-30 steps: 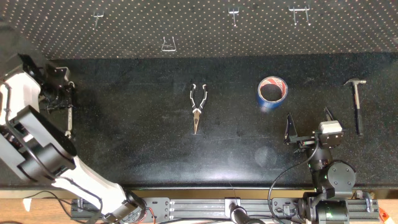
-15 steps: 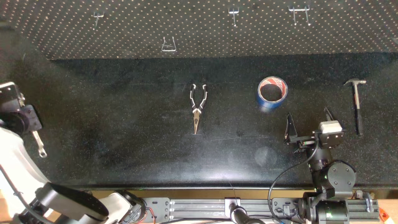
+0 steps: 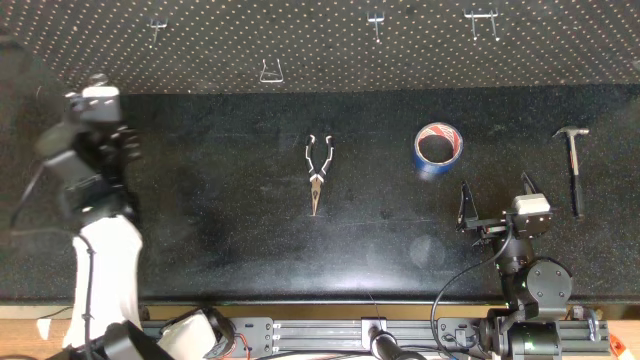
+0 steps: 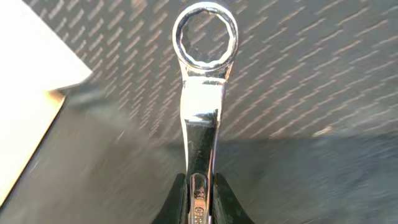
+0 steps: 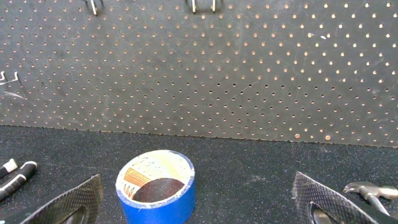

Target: Place Tools Onto Pegboard

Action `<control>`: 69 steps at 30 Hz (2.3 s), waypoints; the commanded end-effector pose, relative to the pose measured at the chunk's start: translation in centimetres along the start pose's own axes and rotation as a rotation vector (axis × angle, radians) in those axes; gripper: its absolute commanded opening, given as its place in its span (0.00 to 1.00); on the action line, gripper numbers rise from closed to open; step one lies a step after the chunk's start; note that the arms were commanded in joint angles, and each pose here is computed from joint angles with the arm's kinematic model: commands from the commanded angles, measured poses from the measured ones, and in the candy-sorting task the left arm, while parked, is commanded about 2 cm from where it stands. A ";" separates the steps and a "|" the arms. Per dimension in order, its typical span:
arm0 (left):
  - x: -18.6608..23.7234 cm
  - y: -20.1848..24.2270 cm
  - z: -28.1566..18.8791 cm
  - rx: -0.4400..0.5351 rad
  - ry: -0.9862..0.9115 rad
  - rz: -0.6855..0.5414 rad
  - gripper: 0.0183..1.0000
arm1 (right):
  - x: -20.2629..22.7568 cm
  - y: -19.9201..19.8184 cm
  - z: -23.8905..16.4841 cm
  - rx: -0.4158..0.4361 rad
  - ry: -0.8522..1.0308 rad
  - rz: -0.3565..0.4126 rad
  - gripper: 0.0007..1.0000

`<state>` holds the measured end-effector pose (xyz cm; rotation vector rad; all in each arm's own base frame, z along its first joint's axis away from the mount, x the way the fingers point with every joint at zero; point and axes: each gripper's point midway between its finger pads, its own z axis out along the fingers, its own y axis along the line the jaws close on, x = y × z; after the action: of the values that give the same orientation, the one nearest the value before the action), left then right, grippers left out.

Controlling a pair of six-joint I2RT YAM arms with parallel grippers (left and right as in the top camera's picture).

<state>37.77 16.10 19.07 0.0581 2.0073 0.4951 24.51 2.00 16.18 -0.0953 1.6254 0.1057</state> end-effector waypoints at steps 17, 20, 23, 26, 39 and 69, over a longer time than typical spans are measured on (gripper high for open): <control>-6.1 -7.0 -1.6 0.073 -0.140 -0.262 0.01 | 0.1 0.0 0.0 0.002 0.000 0.008 0.99; -5.8 -7.2 -1.6 0.076 -0.125 -0.260 0.01 | 0.1 0.0 0.0 0.002 0.000 0.008 0.99; -5.8 -7.2 -1.6 0.078 -0.125 -0.264 0.01 | 0.1 0.0 0.0 0.002 0.000 0.008 0.99; -5.7 -7.2 -1.5 0.078 -0.124 -0.263 0.01 | 0.1 0.0 0.0 0.002 0.000 0.008 0.99; -4.8 -8.1 -0.4 0.103 -0.097 -0.258 0.01 | 0.1 0.0 0.0 0.002 0.000 0.008 0.99; -4.2 -9.0 1.3 0.122 -0.093 -0.256 0.01 | 0.1 0.0 0.0 0.002 0.000 0.008 0.99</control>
<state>42.16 7.16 19.55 -0.0896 1.9033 0.2036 24.51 2.00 16.17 -0.0953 1.6258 0.1057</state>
